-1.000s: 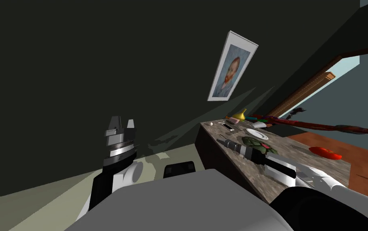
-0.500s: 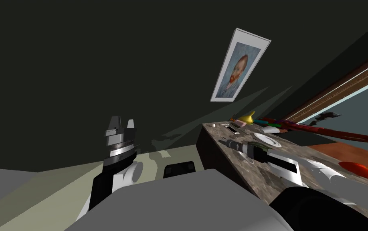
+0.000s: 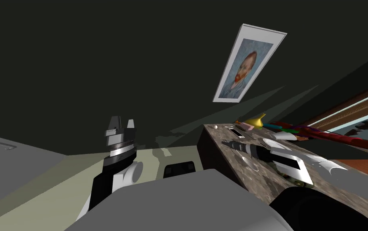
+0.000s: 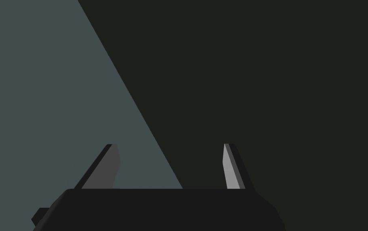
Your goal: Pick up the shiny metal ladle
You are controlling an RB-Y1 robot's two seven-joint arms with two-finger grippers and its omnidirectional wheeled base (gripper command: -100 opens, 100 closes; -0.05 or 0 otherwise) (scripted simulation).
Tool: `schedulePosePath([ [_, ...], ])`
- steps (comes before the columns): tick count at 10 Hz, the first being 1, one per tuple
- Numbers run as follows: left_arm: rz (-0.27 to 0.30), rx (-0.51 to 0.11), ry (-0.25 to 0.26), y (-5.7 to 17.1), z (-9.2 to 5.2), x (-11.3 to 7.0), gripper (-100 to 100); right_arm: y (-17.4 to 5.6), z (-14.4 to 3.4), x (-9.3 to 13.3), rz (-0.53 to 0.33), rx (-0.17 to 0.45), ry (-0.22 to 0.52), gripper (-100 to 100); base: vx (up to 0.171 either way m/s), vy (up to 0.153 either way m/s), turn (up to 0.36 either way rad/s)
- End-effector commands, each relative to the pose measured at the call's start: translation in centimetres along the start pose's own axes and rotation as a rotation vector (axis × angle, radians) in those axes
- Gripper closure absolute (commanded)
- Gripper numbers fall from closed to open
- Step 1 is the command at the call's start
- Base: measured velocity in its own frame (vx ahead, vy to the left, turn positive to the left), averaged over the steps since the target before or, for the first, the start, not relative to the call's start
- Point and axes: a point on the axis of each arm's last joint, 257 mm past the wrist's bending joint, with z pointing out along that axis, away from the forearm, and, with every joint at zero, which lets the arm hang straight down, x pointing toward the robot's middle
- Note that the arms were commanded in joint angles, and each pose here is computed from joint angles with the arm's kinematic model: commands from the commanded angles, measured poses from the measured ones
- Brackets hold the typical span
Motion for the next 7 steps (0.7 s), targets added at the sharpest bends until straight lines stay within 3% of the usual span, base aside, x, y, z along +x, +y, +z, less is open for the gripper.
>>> schedulePosePath([
  [1,0.0,0.0,0.0,0.0,0.0,0.0,0,-1.6,-0.8,0.8,0.018,0.043,0.049,-100,-0.017,-0.081,0.206],
  [2,0.0,0.0,0.0,0.0,0.0,0.0,0,-1.6,-0.8,0.6,0.007,0.043,0.056,-100,-0.024,-0.077,0.122],
  [4,0.0,0.0,0.0,0.0,0.0,0.0,0,-4.4,-2.4,2.4,0.042,0.12,0.137,-100,-0.042,-0.09,0.237],
  [6,0.0,0.0,0.0,0.0,0.0,0.0,0,-4.4,-2.4,2.1,0.033,0.119,0.142,-100,-0.02,-0.063,0.036],
  [7,0.0,0.0,0.0,0.0,0.0,0.0,0,-5.7,-3.3,3.0,0.05,0.157,0.182,-100,-0.019,-0.028,0.15],
])
